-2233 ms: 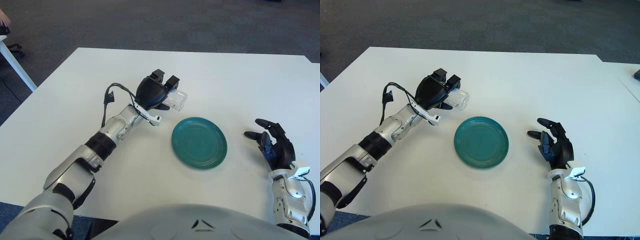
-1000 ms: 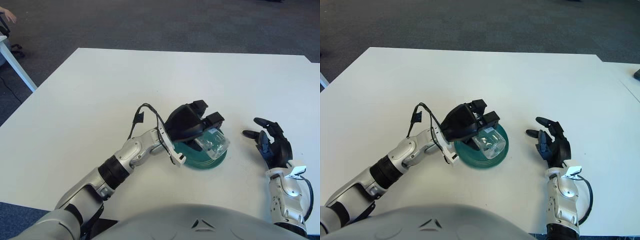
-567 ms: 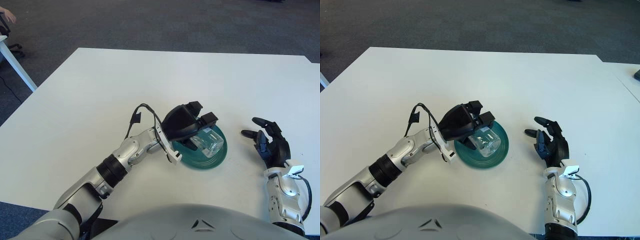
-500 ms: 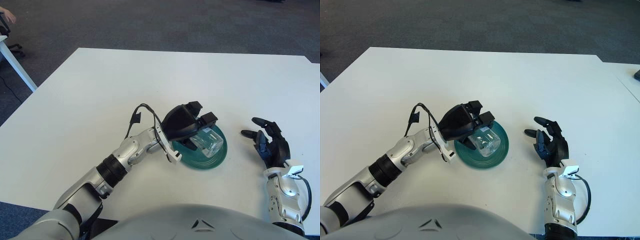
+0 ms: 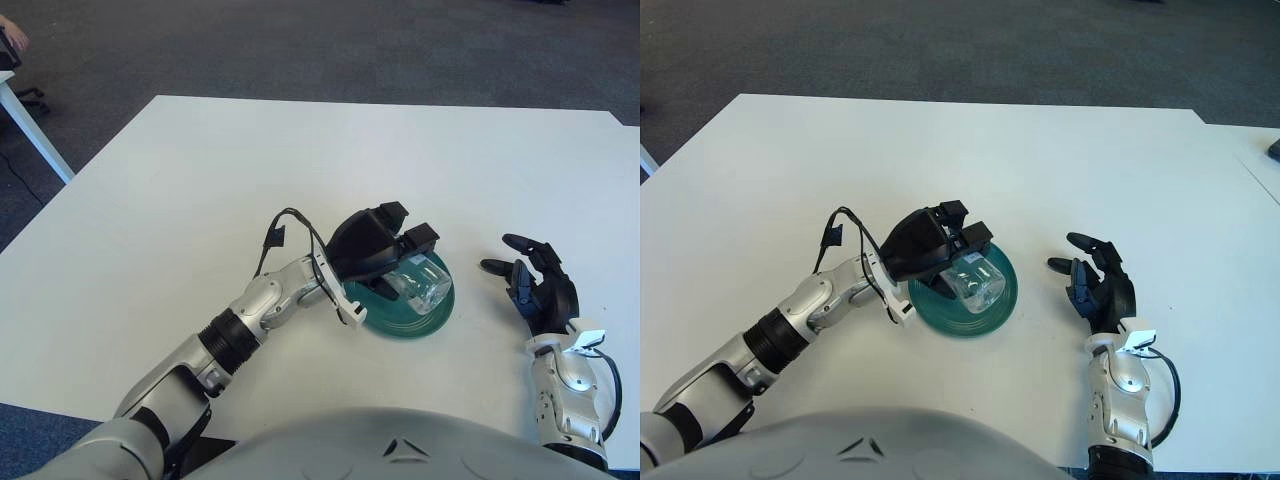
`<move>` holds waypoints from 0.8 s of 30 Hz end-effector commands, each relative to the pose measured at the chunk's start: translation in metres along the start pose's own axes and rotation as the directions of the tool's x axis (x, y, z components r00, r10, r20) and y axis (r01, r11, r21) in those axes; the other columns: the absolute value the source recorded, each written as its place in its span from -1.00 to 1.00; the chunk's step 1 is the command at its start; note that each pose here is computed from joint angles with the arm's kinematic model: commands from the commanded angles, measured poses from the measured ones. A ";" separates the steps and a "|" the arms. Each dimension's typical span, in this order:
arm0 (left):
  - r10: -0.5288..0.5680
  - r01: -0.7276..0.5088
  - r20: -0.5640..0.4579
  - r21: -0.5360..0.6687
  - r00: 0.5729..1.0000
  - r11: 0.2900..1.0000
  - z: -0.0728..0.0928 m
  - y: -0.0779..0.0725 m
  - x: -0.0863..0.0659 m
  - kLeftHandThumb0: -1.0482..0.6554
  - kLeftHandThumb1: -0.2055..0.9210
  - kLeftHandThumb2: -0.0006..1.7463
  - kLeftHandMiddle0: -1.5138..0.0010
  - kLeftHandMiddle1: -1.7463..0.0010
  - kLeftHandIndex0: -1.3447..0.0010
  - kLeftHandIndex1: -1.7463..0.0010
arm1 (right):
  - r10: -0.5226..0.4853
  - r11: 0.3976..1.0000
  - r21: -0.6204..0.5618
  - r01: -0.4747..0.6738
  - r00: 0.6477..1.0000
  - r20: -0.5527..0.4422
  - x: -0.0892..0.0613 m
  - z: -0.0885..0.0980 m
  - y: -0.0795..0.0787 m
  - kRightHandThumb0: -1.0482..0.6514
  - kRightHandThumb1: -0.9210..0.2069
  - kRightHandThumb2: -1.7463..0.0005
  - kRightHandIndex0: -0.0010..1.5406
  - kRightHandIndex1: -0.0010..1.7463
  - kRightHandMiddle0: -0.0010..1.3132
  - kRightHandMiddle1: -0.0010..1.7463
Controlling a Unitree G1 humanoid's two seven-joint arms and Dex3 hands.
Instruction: Put the bottle into the plate.
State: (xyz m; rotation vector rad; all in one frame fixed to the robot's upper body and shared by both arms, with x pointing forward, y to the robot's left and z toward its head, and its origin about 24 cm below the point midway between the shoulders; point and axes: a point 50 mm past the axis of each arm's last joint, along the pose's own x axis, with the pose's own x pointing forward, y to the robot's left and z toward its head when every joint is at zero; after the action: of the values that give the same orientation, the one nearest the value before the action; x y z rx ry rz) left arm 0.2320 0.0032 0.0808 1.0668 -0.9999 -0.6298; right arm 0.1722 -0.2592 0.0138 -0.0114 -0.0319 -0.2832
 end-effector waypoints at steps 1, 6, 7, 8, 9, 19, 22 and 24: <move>-0.004 0.003 -0.040 -0.009 0.999 1.000 -0.008 -0.004 -0.002 -0.26 0.22 0.26 -0.40 -1.00 0.29 -1.00 | 0.000 1.000 0.006 0.000 1.000 -0.006 0.000 -0.001 0.003 -0.38 -0.97 0.35 -0.26 0.05 -0.55 0.14; -0.035 0.034 -0.042 -0.038 0.999 0.999 -0.011 -0.008 -0.001 -0.27 0.16 0.31 -0.40 -1.00 0.25 -1.00 | 0.000 1.000 0.006 0.000 1.000 -0.005 -0.001 -0.001 0.004 -0.38 -0.97 0.35 -0.26 0.05 -0.55 0.14; -0.043 0.041 -0.041 -0.045 0.998 0.998 -0.011 -0.008 -0.002 -0.27 0.15 0.32 -0.40 -1.00 0.25 -1.00 | 0.000 1.000 0.006 0.000 1.000 -0.005 -0.001 -0.001 0.004 -0.38 -0.97 0.35 -0.26 0.05 -0.55 0.14; -0.048 0.046 -0.041 -0.050 0.998 0.998 -0.012 -0.009 -0.002 -0.27 0.15 0.32 -0.40 -1.00 0.25 -1.00 | 0.000 1.000 0.006 0.000 1.000 -0.005 -0.001 -0.001 0.004 -0.38 -0.97 0.35 -0.26 0.05 -0.55 0.14; -0.050 0.048 -0.040 -0.052 0.998 0.997 -0.012 -0.009 -0.002 -0.27 0.14 0.32 -0.40 -1.00 0.24 -1.00 | 0.000 1.000 0.006 0.000 1.000 -0.005 -0.001 -0.001 0.004 -0.38 -0.97 0.35 -0.26 0.05 -0.55 0.14; -0.103 0.099 -0.046 -0.082 0.994 0.992 -0.012 -0.012 -0.005 -0.27 0.13 0.33 -0.42 -1.00 0.24 -1.00 | 0.000 1.000 0.005 0.000 1.000 -0.004 -0.003 0.000 0.006 -0.38 -0.97 0.35 -0.26 0.05 -0.55 0.14; -0.128 0.122 -0.052 -0.101 0.990 0.987 -0.012 -0.014 -0.008 -0.27 0.14 0.33 -0.42 -1.00 0.24 -1.00 | 0.000 1.000 0.006 0.000 1.000 -0.003 -0.004 0.001 0.006 -0.38 -0.97 0.35 -0.26 0.05 -0.55 0.14; -0.152 0.145 -0.058 -0.111 0.987 0.983 -0.011 -0.016 -0.010 -0.27 0.14 0.33 -0.41 -1.00 0.24 -1.00 | 0.001 1.000 0.006 -0.001 1.000 -0.003 -0.004 0.001 0.006 -0.38 -0.97 0.35 -0.26 0.05 -0.55 0.14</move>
State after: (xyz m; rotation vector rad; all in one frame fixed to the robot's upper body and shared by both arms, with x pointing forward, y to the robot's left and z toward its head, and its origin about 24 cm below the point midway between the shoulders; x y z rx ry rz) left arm 0.2373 0.0058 0.0633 1.0523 -0.8582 -0.7375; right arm 0.1710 -0.2537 0.0145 -0.0048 -0.0361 -0.2807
